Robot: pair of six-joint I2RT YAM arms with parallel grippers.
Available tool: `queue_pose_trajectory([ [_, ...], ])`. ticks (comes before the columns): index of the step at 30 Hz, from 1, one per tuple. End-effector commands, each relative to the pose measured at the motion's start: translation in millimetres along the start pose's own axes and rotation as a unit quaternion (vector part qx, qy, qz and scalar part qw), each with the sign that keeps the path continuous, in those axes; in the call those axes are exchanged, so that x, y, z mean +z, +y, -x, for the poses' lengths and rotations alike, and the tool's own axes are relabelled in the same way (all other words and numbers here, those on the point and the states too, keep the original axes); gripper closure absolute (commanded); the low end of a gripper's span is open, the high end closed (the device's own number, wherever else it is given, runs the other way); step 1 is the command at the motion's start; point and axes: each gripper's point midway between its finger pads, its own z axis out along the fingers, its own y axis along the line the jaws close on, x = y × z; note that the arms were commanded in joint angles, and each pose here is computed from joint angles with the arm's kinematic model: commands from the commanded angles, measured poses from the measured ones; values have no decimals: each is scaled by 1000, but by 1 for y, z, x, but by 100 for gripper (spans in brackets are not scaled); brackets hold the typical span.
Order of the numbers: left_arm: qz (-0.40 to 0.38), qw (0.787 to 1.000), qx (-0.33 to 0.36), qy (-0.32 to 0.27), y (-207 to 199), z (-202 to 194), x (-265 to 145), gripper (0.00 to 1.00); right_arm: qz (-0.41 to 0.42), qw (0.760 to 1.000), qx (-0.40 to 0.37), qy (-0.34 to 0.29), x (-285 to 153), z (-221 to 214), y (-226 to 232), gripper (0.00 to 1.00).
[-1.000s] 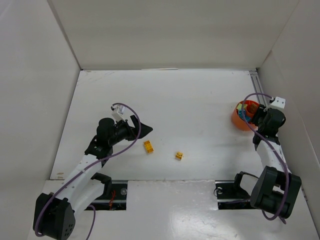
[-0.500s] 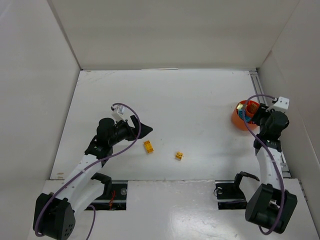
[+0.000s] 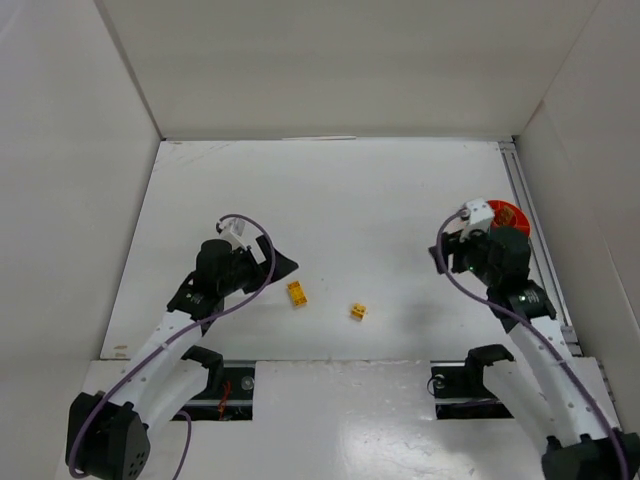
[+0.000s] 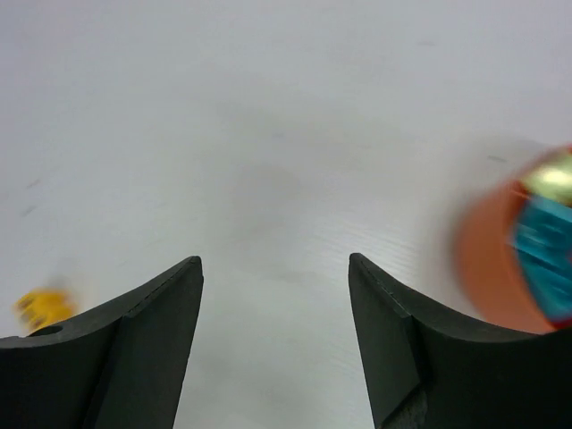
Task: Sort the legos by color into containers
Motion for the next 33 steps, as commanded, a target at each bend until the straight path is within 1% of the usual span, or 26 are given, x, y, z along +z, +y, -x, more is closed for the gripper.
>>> queue_pose_trajectory([
  [1,25,999,-13,-18,1,8,-7,0,135,988,-56,46,-9,-9,73,29],
  [2,32,999,-16,-11,6,3,-6,0,199,974,-86,60,-16,-16,114,29],
  [4,46,999,-23,-10,12,1,-7,0,232,960,-117,106,-17,-38,151,29],
  [5,54,998,-25,-9,15,0,-7,0,219,959,-143,112,-15,-41,160,29],
  [6,57,998,-26,-6,18,-2,-7,0,266,939,-185,118,-29,-52,195,29],
  [7,61,998,-26,-10,19,-1,-7,0,269,928,-210,152,-24,-71,208,29],
  [8,71,997,-29,-7,26,-5,-6,0,277,921,-224,159,-24,-72,221,29],
  [10,76,996,-33,-12,27,-3,-6,0,296,901,-261,182,-24,-89,243,29],
  [11,85,996,-36,-4,31,-7,-5,0,287,891,-283,210,-17,-104,248,30],
  [12,88,995,-36,-8,33,-6,-5,0,265,890,-299,219,-11,-108,245,30],
  [14,99,994,-40,3,38,-10,-4,0,246,884,-313,246,-3,-123,246,30],
  [16,96,995,-39,0,35,-7,-4,0,233,889,-312,241,5,-122,248,30],
  [17,100,994,-39,-4,36,-6,-4,0,226,896,-300,236,7,-119,250,30],
  [20,100,994,-39,-4,36,-6,-4,0,198,903,-300,235,12,-118,243,30],
  [27,103,994,-35,0,39,-7,-2,0,206,898,-302,247,17,-135,248,30],
  [28,103,994,-35,0,39,-7,-2,0,203,893,-307,257,19,-143,247,31],
  [29,103,994,-35,0,39,-7,-2,0,199,896,-307,252,21,-141,247,31],
  [30,103,994,-35,0,39,-7,-2,0,197,894,-310,258,22,-146,246,31],
  [33,103,994,-35,0,39,-7,-2,0,185,895,-312,259,27,-146,245,34],
])
